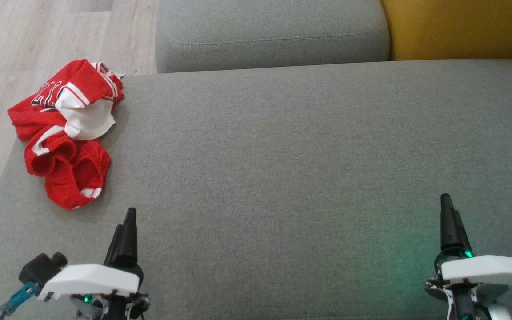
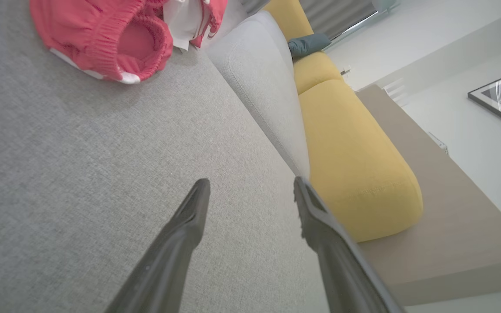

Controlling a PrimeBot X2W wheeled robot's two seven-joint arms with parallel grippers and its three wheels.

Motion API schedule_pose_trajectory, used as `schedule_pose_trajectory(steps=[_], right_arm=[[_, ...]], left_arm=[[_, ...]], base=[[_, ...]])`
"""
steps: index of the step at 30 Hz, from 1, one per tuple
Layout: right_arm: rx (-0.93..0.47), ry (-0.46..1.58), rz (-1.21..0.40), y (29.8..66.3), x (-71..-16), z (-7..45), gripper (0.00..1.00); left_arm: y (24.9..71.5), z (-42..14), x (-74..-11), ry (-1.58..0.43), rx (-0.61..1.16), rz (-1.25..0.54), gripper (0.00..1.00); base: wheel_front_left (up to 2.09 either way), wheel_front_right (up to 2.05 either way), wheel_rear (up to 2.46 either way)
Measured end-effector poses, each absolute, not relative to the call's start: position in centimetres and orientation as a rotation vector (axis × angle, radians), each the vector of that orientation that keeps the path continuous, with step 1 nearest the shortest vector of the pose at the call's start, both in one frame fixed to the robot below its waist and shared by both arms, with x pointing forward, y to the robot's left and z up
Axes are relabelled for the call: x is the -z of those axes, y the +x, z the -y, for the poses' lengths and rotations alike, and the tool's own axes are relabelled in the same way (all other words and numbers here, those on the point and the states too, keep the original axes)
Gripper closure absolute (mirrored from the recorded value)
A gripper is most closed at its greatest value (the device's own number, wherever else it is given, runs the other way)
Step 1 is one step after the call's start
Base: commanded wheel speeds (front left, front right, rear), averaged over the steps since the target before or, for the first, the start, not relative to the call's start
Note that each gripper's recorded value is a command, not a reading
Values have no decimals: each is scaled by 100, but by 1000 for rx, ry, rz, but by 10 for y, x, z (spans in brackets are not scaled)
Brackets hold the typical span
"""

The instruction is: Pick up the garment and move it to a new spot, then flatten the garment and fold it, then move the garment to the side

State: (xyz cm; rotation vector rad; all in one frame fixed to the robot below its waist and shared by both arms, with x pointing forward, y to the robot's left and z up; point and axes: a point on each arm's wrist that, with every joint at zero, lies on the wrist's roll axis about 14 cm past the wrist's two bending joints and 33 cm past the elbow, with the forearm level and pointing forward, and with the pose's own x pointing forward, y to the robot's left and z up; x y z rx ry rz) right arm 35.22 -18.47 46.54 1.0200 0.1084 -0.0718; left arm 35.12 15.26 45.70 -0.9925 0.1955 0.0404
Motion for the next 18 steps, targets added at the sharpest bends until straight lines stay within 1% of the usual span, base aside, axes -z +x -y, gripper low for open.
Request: schedule_pose_trajectory(steps=[18], right_arm=[[-10,741,-95,352,-474,167,0]], left_arm=[[353,-141,-469,-710,16,-155,0]], base=[[0,0,0]])
